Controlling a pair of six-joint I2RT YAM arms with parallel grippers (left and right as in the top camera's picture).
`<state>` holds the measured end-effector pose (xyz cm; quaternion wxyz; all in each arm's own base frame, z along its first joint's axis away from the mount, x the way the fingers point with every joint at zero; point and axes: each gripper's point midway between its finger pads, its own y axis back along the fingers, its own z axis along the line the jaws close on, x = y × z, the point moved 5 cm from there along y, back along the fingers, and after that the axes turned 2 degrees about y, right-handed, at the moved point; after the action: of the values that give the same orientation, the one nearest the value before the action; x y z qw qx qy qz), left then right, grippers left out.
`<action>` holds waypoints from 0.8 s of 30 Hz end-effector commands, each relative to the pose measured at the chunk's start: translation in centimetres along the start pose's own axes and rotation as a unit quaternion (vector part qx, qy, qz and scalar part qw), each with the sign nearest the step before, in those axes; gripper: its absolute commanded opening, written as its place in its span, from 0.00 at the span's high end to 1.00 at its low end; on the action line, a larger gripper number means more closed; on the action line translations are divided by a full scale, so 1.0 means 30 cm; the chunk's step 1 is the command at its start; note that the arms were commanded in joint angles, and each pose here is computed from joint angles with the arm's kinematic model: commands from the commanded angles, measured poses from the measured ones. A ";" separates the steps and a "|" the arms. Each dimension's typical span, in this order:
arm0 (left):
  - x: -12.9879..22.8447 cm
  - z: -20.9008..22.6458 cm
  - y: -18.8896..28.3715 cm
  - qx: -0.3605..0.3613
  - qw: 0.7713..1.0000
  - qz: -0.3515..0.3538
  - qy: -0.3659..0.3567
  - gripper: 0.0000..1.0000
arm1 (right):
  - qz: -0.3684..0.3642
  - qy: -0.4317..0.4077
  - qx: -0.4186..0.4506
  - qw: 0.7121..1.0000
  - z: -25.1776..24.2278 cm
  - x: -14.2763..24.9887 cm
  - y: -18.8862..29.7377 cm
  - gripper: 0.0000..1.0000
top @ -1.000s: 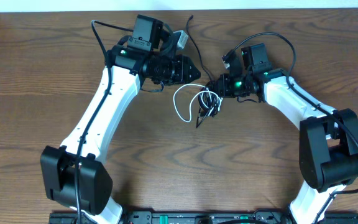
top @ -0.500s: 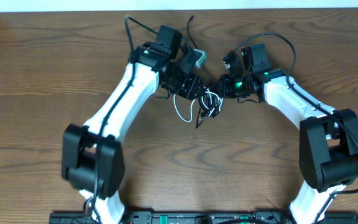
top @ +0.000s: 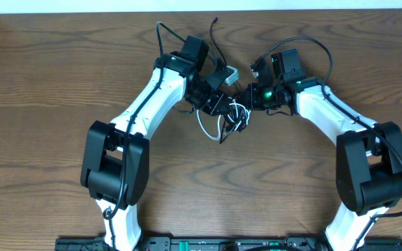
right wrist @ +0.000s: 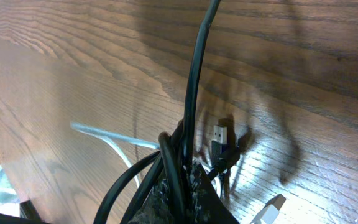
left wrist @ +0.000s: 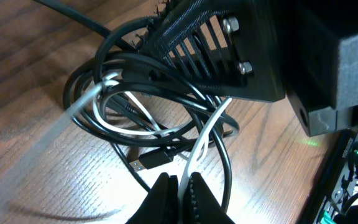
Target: Untangle cables
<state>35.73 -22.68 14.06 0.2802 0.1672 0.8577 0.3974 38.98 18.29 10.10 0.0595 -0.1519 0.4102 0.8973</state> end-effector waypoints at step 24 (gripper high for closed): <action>-0.073 -0.173 0.779 -0.171 0.926 -0.323 0.093 0.93 | -0.003 -0.066 0.156 0.985 -0.168 0.026 0.048 0.99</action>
<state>36.12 -14.65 30.99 0.3019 -0.1242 0.8472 0.4191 38.53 16.31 8.72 0.0816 -0.0937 0.4785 0.8692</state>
